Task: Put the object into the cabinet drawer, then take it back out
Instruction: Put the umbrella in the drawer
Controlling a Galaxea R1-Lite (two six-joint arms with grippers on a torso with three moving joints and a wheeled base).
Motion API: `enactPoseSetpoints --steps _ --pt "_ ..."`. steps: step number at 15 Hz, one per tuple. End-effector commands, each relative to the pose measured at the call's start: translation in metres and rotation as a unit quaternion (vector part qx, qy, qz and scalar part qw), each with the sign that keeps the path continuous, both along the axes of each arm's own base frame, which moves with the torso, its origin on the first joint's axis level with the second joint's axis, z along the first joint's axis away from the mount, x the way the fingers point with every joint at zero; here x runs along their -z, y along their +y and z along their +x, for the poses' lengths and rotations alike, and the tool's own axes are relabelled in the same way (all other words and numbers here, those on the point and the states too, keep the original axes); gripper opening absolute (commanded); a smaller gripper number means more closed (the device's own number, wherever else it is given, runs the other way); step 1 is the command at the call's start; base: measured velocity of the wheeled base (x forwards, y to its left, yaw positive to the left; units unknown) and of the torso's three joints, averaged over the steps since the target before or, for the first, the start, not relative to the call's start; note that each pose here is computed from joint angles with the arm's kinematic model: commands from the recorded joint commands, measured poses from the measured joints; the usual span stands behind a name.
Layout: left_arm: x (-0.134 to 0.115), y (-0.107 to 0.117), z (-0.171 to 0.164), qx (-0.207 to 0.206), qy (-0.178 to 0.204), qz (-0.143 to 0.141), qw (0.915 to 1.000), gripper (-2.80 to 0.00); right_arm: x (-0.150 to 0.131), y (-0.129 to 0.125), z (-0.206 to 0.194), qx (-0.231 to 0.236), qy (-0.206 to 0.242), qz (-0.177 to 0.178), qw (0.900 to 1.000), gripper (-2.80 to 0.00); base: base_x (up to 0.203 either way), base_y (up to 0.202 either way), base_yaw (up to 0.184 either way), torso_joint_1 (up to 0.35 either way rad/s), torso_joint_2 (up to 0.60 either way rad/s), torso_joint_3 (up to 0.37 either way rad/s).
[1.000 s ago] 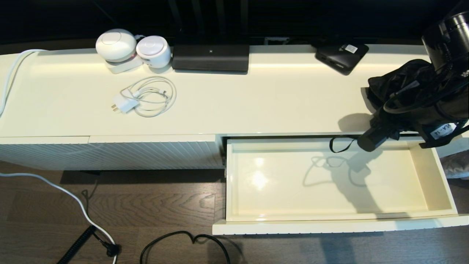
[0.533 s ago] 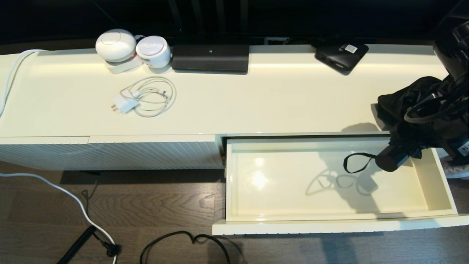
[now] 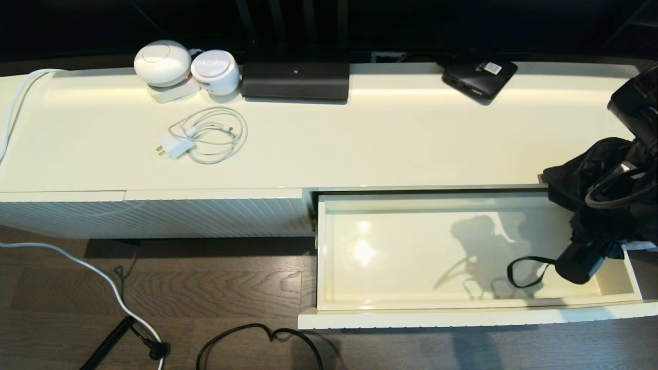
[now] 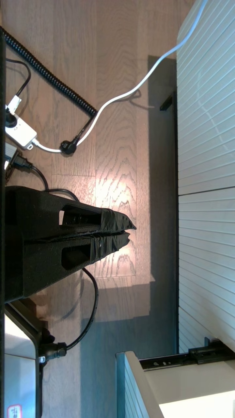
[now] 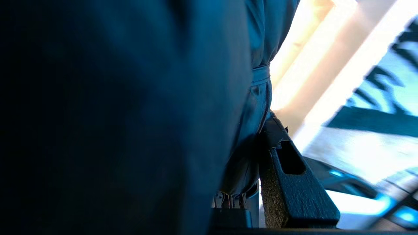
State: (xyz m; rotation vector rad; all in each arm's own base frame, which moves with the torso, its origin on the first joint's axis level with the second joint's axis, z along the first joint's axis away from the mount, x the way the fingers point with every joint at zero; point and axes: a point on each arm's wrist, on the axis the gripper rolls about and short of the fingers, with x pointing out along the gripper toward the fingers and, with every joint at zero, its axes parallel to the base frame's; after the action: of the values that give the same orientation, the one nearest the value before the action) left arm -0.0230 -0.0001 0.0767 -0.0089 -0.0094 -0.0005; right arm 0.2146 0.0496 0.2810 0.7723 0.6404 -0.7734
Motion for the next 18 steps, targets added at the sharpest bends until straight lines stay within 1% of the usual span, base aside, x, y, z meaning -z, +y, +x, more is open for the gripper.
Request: enactPoseSetpoints --steps 1,4,6,8,9,11,13,14,18 --pt "0.0 0.0 0.0 0.0 -0.001 0.0 1.0 -2.8 0.001 -0.004 -0.011 0.008 0.024 -0.005 1.0 -2.8 0.0 0.0 0.0 0.0 0.0 0.0" --pt "0.0 0.0 0.0 0.0 -0.001 0.0 1.0 -2.8 -0.005 -0.003 -0.001 0.015 0.009 0.002 1.0 -2.8 0.0 0.0 0.0 0.0 0.0 0.0" --pt "0.0 0.0 0.0 0.0 -0.001 0.0 1.0 -2.8 -0.004 0.001 0.008 0.05 -0.01 0.033 0.998 -2.8 0.0 0.0 0.0 0.0 0.0 0.0" --pt "0.0 0.0 0.0 0.0 -0.001 0.0 1.0 -2.8 -0.005 0.002 0.012 0.054 -0.029 0.049 0.997 -2.8 0.0 0.0 0.0 0.0 0.0 0.0" --pt "0.0 0.0 0.0 0.0 -0.001 0.0 1.0 -2.8 -0.006 0.003 0.016 0.052 -0.049 0.062 0.996 -2.8 0.0 0.0 0.0 0.0 0.0 0.0" --pt "0.0 0.0 0.0 0.0 -0.001 0.0 1.0 -2.8 0.006 0.006 0.022 0.052 -0.033 0.062 0.996 -2.8 0.0 0.0 0.0 0.0 0.0 0.0" --pt "0.0 0.0 0.0 0.0 -0.001 0.0 1.0 -2.8 0.023 0.017 0.022 0.029 0.001 0.054 0.998 -2.8 0.0 0.0 0.0 0.0 0.0 0.0" --pt "0.0 0.0 0.0 0.0 -0.001 0.0 1.0 -2.8 0.026 0.019 0.024 0.026 0.009 0.052 0.998 -2.8 0.0 0.0 0.0 0.0 0.0 0.0" --pt "0.0 0.0 0.0 0.0 -0.001 0.0 1.0 -2.8 0.033 0.026 0.038 0.015 -0.009 0.055 0.998 -2.8 0.0 0.0 0.0 0.0 0.0 0.0"
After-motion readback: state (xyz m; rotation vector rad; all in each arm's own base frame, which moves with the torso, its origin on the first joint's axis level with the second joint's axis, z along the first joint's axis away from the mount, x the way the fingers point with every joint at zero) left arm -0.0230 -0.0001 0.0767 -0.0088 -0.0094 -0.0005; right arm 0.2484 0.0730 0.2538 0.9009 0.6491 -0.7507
